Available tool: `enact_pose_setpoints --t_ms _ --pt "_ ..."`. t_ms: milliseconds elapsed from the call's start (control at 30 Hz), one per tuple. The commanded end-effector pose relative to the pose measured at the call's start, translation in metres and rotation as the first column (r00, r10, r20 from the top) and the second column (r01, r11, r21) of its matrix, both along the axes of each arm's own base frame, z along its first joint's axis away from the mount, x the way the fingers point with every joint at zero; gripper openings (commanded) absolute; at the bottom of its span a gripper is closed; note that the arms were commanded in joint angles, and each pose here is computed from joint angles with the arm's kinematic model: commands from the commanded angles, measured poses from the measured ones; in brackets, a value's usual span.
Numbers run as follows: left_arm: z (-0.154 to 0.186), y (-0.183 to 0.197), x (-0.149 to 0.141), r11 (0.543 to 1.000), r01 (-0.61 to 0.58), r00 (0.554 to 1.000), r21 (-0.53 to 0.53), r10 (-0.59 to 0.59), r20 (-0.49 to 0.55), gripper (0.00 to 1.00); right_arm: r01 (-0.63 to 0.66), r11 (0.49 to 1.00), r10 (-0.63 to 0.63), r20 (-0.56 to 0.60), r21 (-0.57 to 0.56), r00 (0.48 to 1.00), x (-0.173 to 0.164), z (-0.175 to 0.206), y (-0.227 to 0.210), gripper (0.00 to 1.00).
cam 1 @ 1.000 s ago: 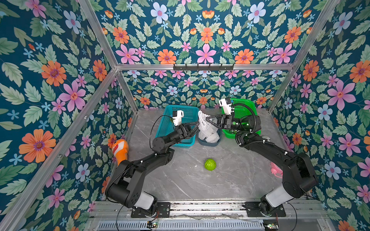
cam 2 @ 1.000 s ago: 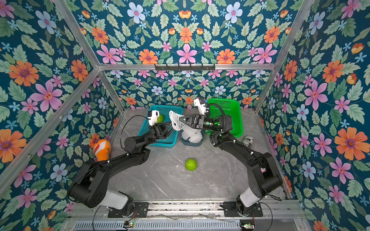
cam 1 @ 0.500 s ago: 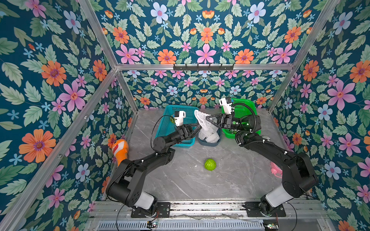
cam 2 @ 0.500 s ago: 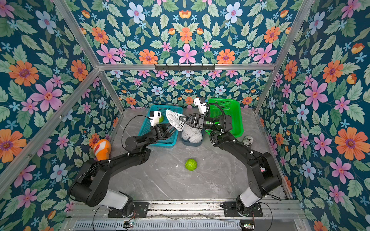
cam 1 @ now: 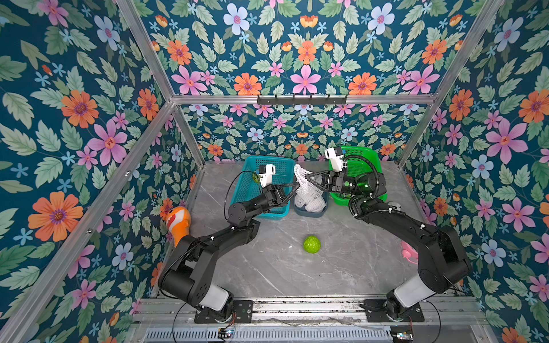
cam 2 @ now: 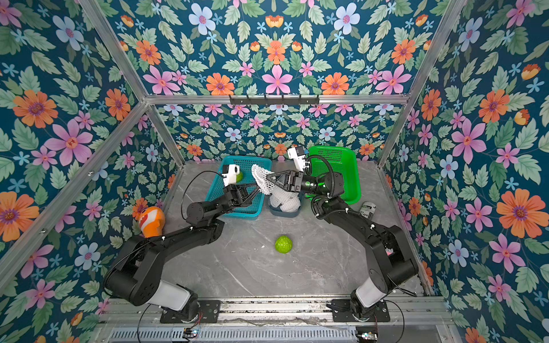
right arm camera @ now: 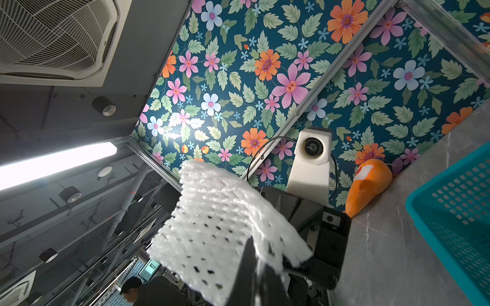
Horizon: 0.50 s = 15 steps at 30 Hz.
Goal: Sleeve custard apples in foam nets
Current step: Open the foam net.
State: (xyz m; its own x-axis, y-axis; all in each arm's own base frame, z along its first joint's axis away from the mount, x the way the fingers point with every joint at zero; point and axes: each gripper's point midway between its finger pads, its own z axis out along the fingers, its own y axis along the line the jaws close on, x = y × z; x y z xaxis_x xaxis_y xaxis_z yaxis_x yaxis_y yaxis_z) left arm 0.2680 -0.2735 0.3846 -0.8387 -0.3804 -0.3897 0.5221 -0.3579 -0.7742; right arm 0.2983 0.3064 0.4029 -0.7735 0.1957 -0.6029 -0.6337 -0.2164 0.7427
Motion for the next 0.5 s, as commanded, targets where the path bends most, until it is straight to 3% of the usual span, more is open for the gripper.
enact_pose_setpoints --t_ms 0,467 --pt "0.013 0.006 -0.014 0.999 0.003 0.995 -0.038 0.001 0.102 0.00 0.003 1.000 -0.004 0.053 0.015 0.999 -0.007 0.006 -0.003 0.00" --pt "-0.027 0.003 -0.014 0.999 0.003 0.999 0.035 -0.005 0.049 0.00 0.088 0.992 -0.094 -0.060 -0.089 0.994 -0.006 -0.057 -0.032 0.00"
